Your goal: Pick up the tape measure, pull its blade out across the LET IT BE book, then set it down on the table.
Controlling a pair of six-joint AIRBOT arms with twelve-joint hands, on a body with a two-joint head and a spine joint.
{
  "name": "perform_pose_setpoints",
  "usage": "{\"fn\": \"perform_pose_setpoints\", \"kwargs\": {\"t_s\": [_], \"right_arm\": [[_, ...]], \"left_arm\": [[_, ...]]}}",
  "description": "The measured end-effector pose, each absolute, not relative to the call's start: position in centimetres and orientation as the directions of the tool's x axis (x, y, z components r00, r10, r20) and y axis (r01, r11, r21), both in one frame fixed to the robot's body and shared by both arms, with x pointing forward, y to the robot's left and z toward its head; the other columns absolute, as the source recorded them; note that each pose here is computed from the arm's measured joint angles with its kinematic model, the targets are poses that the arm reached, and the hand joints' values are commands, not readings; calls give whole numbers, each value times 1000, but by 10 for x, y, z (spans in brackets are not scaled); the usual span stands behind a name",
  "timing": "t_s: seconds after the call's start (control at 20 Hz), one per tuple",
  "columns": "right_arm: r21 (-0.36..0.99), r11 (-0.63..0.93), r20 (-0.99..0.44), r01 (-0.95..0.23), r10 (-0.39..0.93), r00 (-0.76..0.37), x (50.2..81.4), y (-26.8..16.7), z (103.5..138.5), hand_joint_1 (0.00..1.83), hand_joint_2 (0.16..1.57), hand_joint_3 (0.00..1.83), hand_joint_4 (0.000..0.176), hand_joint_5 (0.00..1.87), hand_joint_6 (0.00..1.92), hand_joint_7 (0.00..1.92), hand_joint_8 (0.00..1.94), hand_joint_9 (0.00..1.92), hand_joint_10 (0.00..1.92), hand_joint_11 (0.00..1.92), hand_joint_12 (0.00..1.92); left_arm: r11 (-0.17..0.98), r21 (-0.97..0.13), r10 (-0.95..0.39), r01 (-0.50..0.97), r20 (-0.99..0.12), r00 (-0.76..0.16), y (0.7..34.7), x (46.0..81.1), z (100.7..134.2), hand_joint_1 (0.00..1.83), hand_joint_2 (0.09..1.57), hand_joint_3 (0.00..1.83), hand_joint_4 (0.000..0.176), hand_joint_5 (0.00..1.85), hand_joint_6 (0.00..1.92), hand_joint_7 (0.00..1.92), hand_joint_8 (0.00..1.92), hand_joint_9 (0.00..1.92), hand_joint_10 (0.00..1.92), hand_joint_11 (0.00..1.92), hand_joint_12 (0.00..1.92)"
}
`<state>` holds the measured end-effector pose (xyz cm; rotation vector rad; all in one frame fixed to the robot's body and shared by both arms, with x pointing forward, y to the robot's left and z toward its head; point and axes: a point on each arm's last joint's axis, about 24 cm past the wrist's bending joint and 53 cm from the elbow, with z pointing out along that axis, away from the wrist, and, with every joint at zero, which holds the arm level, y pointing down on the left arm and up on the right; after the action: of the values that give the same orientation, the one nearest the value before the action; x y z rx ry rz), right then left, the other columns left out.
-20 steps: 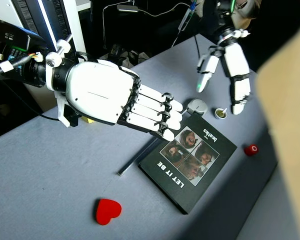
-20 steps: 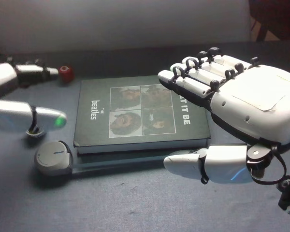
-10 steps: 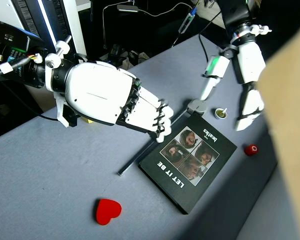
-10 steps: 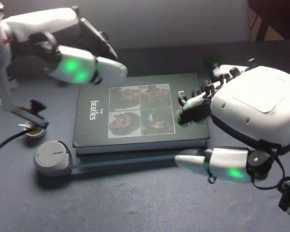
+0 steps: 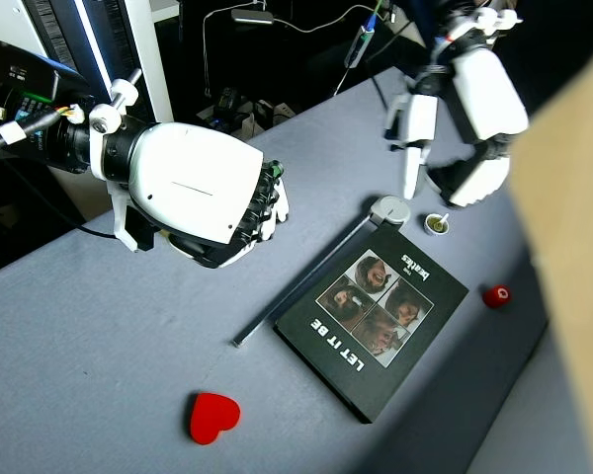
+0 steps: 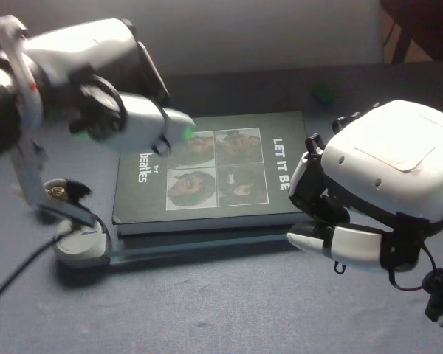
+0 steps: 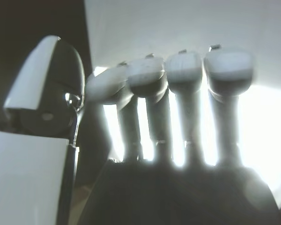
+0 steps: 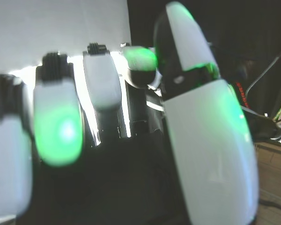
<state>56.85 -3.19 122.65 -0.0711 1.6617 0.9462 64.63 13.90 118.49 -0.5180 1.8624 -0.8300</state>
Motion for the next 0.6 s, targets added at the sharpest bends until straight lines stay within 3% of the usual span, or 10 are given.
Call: {"fn": "perform_pose_setpoints", "kwargs": {"t_s": [0.35,0.6], "right_arm": [[539,671,-842,-509,422,-335,568,-32,1226,886,1354,5,176,1286,1921,1529,1941,1731,1921,1914,1921],[539,672,-842,-508,420,-338,568,-32,1225,913,1351,2,176,1276,1921,1526,1941,1719,1921,1895,1921]], "left_arm": [[641,-764,-718,-72,-564,-407,129,624,1152,736,1244,3,0,1216,1921,1328,1921,1344,1921,1395,1921],[665,-744,-697,-62,-589,-409,128,620,1143,735,1248,2,0,1211,1921,1320,1921,1334,1921,1387,1921]]}}
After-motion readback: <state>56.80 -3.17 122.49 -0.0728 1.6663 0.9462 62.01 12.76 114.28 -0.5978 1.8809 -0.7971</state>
